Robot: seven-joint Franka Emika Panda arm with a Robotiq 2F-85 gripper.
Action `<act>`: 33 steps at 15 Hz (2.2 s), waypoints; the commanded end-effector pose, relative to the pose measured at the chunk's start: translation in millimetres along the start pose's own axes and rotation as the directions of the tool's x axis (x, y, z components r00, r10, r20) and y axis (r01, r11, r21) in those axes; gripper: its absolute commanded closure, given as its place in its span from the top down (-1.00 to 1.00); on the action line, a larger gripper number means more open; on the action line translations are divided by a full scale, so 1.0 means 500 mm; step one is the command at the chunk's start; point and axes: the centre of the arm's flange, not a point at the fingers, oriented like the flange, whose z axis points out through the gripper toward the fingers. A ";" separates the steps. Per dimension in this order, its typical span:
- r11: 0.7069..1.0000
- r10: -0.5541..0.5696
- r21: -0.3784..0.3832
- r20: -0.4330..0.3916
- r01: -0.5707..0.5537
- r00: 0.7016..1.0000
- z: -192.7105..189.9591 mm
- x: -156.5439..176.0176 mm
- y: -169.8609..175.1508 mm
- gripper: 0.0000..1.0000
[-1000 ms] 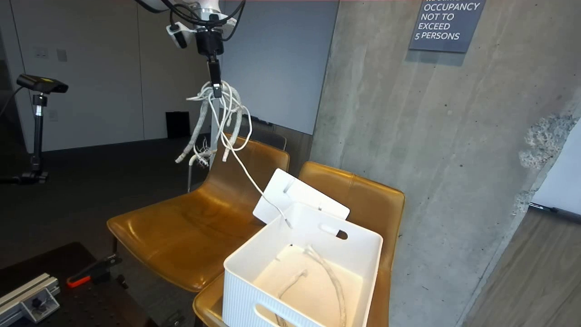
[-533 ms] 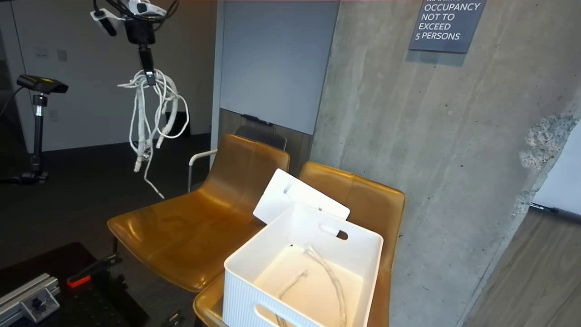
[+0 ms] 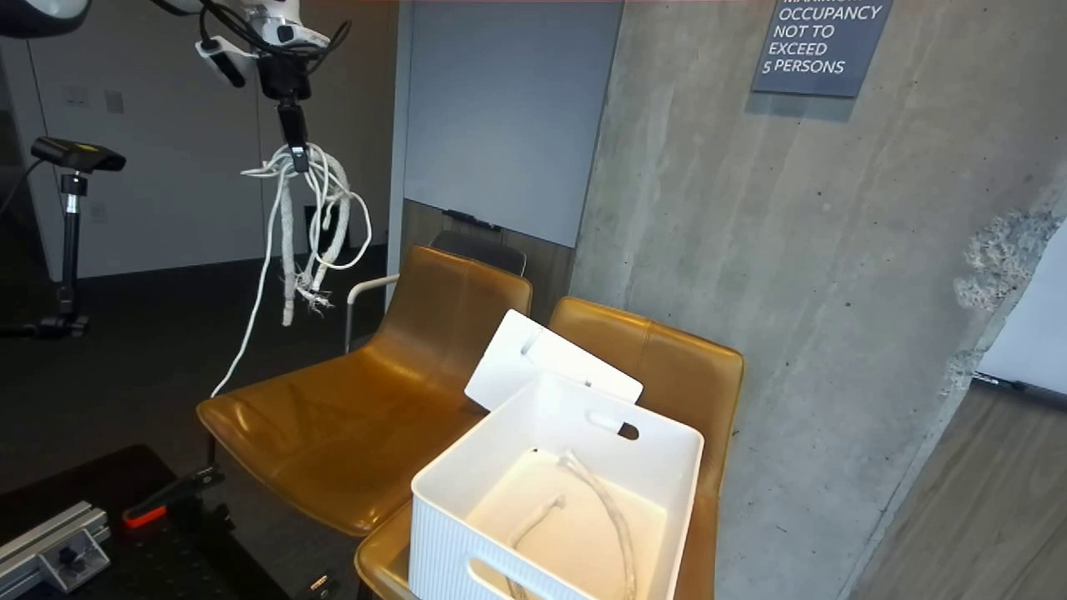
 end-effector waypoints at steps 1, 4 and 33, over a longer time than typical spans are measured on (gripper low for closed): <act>0.996 0.087 -0.038 0.031 -0.086 0.996 0.051 0.113 0.077 -0.94; 0.979 0.182 -0.099 0.049 -0.177 0.982 0.135 0.220 0.164 -0.94; 0.956 0.291 -0.079 0.150 -0.282 0.945 0.324 0.327 0.249 0.89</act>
